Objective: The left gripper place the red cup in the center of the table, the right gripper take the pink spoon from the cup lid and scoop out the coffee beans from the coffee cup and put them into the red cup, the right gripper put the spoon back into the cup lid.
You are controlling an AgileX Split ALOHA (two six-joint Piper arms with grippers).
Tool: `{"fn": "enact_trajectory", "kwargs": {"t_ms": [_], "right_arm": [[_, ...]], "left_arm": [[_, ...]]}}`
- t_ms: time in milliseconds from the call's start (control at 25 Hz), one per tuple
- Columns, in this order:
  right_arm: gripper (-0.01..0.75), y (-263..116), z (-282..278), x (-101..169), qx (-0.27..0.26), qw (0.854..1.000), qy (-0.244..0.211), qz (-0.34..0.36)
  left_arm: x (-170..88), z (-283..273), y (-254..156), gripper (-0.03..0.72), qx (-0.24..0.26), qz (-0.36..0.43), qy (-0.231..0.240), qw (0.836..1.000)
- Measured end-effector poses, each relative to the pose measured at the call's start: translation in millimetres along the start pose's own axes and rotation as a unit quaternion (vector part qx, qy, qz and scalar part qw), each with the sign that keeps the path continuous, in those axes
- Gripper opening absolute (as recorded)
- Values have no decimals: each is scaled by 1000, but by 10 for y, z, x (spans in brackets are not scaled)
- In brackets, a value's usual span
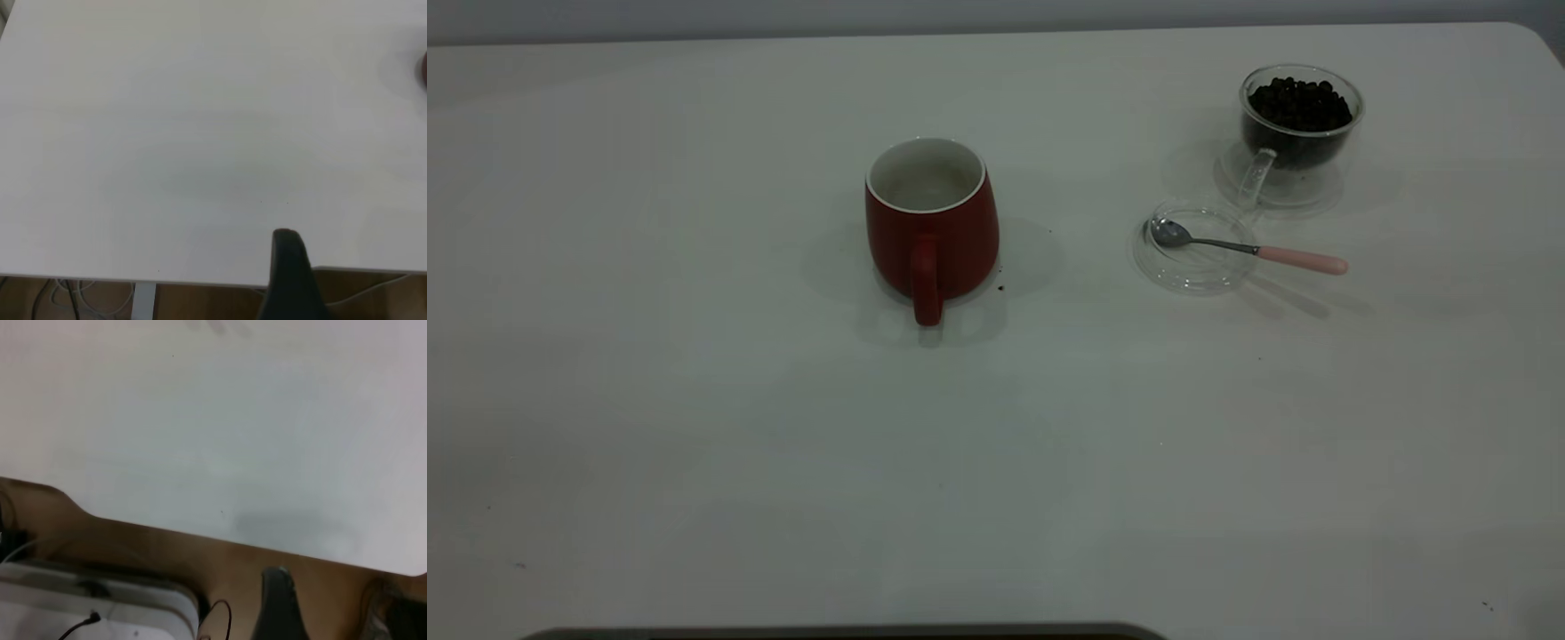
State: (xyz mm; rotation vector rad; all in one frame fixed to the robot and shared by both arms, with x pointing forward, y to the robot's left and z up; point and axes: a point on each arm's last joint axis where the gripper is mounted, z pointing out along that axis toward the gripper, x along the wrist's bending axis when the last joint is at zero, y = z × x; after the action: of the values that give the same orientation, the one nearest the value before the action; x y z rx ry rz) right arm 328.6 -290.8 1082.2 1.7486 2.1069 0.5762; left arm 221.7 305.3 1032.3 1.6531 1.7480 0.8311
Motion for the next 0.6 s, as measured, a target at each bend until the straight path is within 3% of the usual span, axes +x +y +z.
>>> {"fn": "enact_trajectory", "kwargs": {"t_ms": [600], "right_arm": [[589,-724,-2,102,-154,987,-36,1]], "left_arm": [[0,0,0,569,0,1,0,1000]]}}
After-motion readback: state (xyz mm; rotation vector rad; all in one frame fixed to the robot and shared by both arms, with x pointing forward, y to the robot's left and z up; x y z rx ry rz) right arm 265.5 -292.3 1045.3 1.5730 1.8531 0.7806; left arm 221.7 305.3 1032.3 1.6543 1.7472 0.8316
